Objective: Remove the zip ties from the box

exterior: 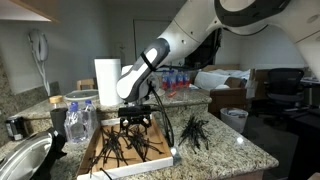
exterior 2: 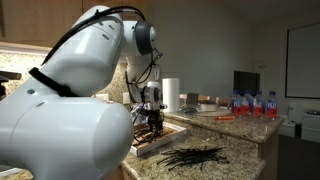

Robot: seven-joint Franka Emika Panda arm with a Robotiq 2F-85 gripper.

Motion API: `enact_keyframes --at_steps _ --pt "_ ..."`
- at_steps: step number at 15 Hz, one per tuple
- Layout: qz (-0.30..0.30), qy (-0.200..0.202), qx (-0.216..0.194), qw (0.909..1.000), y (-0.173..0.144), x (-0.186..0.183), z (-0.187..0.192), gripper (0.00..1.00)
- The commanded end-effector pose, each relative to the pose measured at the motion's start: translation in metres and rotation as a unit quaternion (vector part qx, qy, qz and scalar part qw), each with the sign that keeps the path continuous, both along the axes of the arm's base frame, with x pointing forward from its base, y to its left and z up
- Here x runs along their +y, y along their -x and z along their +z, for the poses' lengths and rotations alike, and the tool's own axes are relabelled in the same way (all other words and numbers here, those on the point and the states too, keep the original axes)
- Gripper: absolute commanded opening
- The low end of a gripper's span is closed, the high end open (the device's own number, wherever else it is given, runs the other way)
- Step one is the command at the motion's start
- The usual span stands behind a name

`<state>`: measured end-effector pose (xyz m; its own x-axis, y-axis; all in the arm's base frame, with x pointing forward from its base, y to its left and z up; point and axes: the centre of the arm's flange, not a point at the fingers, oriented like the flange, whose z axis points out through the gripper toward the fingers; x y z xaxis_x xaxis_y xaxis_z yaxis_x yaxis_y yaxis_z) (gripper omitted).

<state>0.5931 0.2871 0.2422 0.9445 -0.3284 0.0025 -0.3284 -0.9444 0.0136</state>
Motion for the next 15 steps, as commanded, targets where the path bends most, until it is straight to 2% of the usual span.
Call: enact_keyframes --at_steps 1,15 --pt "0.012 0.009 -0.014 0.9998 -0.001 0.004 -0.001 1.0" --pt "0.048 0.025 -0.021 0.9983 -0.011 0.021 -0.017 1.0"
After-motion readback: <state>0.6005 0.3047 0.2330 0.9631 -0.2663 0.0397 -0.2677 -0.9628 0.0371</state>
